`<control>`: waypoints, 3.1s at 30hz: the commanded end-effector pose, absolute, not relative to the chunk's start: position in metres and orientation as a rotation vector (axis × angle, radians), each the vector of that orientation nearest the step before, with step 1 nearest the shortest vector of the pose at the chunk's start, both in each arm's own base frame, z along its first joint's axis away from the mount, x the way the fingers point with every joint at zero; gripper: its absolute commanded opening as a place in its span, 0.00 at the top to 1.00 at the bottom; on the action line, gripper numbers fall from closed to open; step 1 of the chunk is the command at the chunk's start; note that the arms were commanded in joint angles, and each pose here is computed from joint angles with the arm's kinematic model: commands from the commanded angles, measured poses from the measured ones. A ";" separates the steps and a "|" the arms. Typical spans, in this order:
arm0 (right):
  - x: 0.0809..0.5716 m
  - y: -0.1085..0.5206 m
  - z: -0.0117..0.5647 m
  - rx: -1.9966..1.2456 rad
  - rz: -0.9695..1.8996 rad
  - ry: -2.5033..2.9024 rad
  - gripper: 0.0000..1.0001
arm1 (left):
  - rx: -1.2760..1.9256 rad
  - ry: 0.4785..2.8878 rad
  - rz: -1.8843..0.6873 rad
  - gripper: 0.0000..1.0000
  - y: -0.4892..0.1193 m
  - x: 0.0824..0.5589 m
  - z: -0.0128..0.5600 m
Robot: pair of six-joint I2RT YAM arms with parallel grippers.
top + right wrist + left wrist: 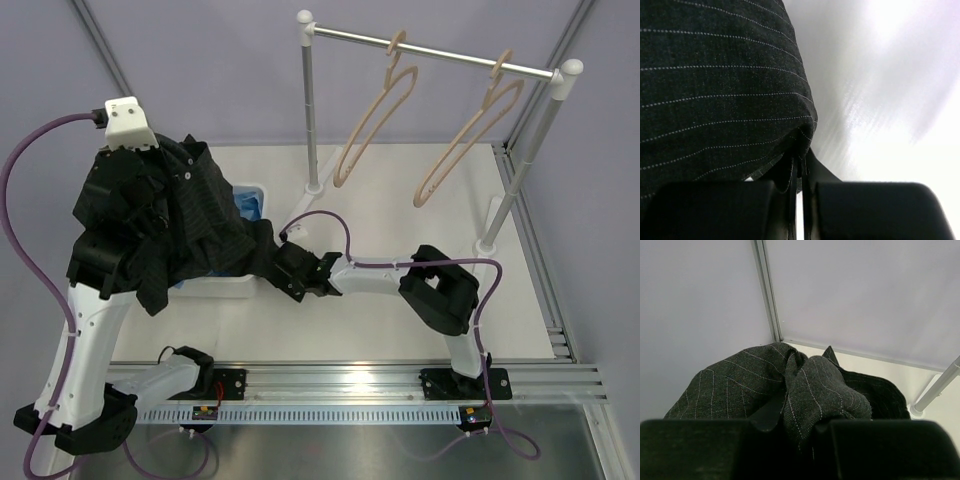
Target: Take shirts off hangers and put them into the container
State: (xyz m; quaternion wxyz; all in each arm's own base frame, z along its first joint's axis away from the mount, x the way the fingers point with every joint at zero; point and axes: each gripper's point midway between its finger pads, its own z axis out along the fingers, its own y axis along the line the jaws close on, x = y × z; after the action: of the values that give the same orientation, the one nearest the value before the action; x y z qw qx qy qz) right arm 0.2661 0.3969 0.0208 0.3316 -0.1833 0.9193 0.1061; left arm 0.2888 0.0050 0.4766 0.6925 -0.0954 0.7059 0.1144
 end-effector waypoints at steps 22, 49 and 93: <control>0.230 0.453 0.368 -0.775 0.756 1.863 1.00 | -0.441 1.850 0.059 0.96 0.042 0.351 0.386; 0.287 0.581 0.258 -1.047 1.204 1.859 1.00 | -0.680 2.038 -0.269 0.98 0.025 0.334 0.252; 0.244 0.488 0.396 -0.911 1.008 1.831 0.02 | -0.897 2.453 0.013 1.00 0.054 0.325 0.101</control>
State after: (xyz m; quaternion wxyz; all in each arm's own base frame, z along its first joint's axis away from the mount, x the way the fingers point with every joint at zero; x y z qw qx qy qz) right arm 0.2688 0.5204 0.3286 0.3640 -0.3748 0.7503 0.4050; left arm 0.3201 0.0456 0.1115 0.2791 -0.3328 0.9006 -0.0166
